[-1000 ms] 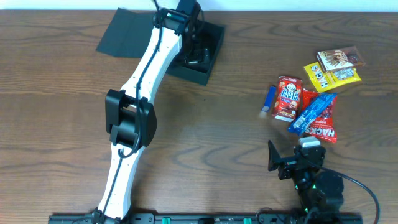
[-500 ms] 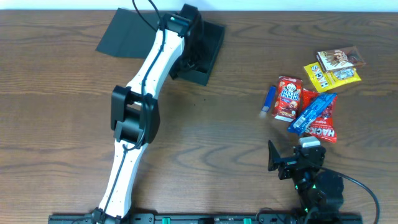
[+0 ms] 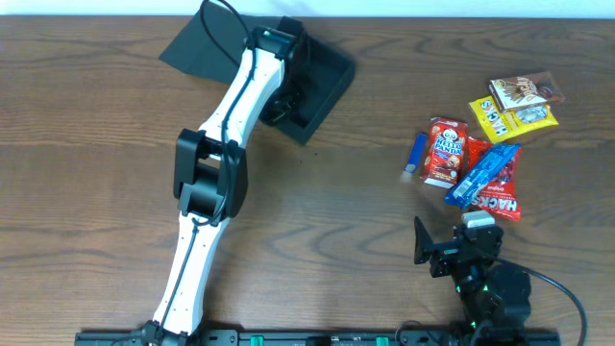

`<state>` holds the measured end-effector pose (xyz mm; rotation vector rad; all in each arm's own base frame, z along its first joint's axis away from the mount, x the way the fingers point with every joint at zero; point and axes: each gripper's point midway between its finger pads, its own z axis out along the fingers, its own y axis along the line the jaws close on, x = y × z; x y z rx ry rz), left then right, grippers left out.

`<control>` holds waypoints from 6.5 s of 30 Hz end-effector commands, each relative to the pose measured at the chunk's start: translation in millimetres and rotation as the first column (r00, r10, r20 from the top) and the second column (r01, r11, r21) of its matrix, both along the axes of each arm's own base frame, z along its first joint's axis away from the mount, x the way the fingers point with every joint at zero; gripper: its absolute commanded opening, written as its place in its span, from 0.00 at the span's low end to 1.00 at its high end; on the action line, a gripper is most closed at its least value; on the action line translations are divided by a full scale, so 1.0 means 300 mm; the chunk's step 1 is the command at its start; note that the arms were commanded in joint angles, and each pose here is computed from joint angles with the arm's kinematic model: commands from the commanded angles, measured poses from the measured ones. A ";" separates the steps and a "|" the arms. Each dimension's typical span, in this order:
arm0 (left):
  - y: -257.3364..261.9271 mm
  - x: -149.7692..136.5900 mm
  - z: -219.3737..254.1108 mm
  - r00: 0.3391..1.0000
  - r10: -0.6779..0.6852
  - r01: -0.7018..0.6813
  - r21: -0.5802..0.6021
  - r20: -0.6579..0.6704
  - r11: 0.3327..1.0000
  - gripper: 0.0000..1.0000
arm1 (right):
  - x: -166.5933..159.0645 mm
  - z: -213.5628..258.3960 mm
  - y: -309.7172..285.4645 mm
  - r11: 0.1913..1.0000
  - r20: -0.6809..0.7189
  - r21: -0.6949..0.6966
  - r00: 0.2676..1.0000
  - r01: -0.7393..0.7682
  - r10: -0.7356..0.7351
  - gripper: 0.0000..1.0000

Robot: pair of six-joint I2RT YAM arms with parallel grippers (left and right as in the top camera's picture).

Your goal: Pack container

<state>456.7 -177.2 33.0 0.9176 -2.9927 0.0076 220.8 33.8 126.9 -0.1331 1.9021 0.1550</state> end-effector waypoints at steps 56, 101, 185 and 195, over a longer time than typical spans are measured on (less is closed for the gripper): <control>0.131 -0.143 0.141 0.861 -0.455 0.508 0.360 -0.227 0.782 0.91 | 0.002 -0.010 -0.015 1.000 -0.002 -0.010 1.000 0.019 -0.019 0.99; 0.063 -0.089 0.674 0.785 -0.544 0.506 0.200 0.296 0.839 0.98 | 0.013 0.078 0.050 0.481 -0.222 0.841 0.969 0.248 -0.111 0.99; 0.139 -0.028 0.684 0.727 -0.615 0.562 0.250 0.303 0.788 0.95 | 1.082 -0.291 -0.736 0.169 -0.905 0.218 0.264 0.961 -0.333 0.99; 0.140 -0.028 0.684 0.728 -0.615 0.562 0.250 0.303 0.788 0.95 | 1.090 -0.365 -0.709 0.174 -0.924 0.217 0.260 0.960 -0.279 0.91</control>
